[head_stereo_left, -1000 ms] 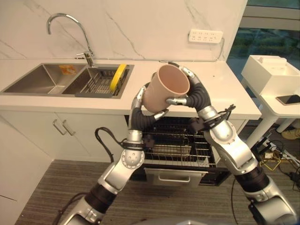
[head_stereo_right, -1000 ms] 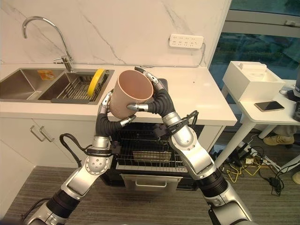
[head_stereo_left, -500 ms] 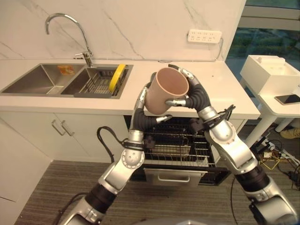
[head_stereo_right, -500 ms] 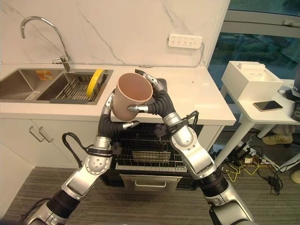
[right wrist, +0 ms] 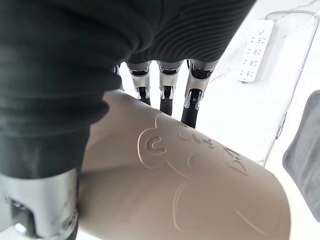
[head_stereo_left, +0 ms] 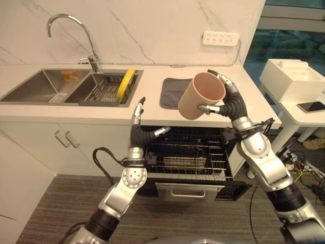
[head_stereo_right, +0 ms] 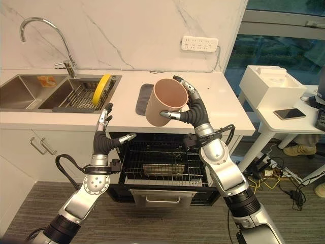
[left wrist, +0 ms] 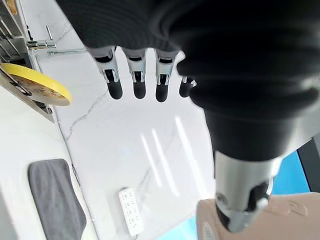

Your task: Place the dishes in the dishwasher.

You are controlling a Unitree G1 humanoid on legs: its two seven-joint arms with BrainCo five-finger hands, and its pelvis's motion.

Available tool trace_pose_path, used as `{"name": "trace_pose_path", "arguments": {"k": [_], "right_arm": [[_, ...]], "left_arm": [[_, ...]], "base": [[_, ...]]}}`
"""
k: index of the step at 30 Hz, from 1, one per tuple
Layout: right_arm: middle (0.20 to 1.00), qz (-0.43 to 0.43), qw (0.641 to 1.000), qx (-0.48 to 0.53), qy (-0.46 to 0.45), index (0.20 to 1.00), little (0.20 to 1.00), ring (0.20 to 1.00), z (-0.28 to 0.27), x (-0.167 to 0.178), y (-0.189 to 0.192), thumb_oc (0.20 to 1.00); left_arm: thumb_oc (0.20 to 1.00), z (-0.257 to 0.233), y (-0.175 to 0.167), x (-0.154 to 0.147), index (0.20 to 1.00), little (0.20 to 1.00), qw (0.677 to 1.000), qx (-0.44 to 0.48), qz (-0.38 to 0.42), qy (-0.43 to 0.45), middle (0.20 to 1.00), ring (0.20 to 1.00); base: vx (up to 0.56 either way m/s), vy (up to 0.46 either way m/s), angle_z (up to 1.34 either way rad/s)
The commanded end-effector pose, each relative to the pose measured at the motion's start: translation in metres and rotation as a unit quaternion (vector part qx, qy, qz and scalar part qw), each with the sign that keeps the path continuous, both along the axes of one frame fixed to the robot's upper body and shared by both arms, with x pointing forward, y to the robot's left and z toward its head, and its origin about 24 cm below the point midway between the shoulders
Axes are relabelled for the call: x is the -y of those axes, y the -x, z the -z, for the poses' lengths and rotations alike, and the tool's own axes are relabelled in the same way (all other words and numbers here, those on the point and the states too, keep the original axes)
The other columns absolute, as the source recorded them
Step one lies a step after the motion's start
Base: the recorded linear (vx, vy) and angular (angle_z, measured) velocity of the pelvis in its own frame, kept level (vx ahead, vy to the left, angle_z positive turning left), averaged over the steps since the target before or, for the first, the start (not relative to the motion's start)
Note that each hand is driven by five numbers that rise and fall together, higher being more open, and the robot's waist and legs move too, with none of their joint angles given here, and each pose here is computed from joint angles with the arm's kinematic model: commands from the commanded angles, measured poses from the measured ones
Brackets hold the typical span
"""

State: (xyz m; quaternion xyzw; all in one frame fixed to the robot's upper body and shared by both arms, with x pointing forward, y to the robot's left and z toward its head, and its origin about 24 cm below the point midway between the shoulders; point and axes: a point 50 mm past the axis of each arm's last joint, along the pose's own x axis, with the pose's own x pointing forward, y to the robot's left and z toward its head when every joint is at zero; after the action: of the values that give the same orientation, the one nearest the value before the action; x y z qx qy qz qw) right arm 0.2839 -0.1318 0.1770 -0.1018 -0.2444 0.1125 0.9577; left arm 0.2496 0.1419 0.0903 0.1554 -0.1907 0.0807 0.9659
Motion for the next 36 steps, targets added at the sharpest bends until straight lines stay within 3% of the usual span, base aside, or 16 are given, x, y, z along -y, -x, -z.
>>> {"name": "trace_pose_path", "arguments": {"k": [1, 6, 14, 19, 29, 34, 36], "right_arm": [[0.2, 0.006, 0.995, 0.098, -0.015, 0.2, 0.2, 0.2, -0.036, 0.009, 0.007, 0.2], [0.2, 0.013, 0.996, 0.088, -0.013, 0.2, 0.2, 0.2, -0.031, 0.02, 0.013, 0.2], [0.2, 0.041, 0.994, 0.105, 0.014, 0.2, 0.2, 0.2, -0.032, 0.039, 0.02, 0.2], [0.2, 0.043, 0.986, 0.152, 0.043, 0.2, 0.2, 0.2, -0.057, 0.042, 0.014, 0.2], [0.2, 0.038, 0.981, 0.176, 0.075, 0.2, 0.2, 0.2, -0.067, 0.04, 0.016, 0.2], [0.2, 0.047, 0.976, 0.189, 0.092, 0.2, 0.2, 0.2, -0.075, 0.045, 0.016, 0.2], [0.2, 0.05, 0.977, 0.183, 0.093, 0.2, 0.2, 0.2, -0.073, 0.046, 0.017, 0.2]], "left_arm": [[1.0, -0.023, -0.008, -0.02, 1.0, 1.0, 0.998, 0.059, -0.034, 0.006, 1.0, 1.0], [1.0, -0.019, -0.007, -0.037, 1.0, 1.0, 0.998, 0.04, -0.057, 0.004, 1.0, 1.0], [1.0, -0.03, -0.01, -0.05, 1.0, 1.0, 0.999, 0.028, -0.015, -0.004, 1.0, 1.0], [1.0, -0.051, -0.026, -0.045, 1.0, 1.0, 0.997, 0.038, 0.007, -0.065, 1.0, 1.0], [1.0, -0.047, -0.022, -0.035, 1.0, 1.0, 0.986, 0.006, 0.074, -0.148, 1.0, 1.0], [1.0, -0.045, -0.021, -0.037, 1.0, 1.0, 0.965, 0.009, 0.059, -0.257, 1.0, 1.0], [1.0, -0.038, -0.022, -0.043, 1.0, 1.0, 0.965, -0.023, 0.045, -0.257, 1.0, 1.0]], "base": [[0.0, 0.0, 0.0], [0.05, -0.011, 0.0], [-0.05, -0.044, 0.02], [-0.25, -0.044, 0.05], [-0.03, 0.074, -0.05], [0.0, 0.038, -0.05], [0.04, 0.016, -0.04]]}}
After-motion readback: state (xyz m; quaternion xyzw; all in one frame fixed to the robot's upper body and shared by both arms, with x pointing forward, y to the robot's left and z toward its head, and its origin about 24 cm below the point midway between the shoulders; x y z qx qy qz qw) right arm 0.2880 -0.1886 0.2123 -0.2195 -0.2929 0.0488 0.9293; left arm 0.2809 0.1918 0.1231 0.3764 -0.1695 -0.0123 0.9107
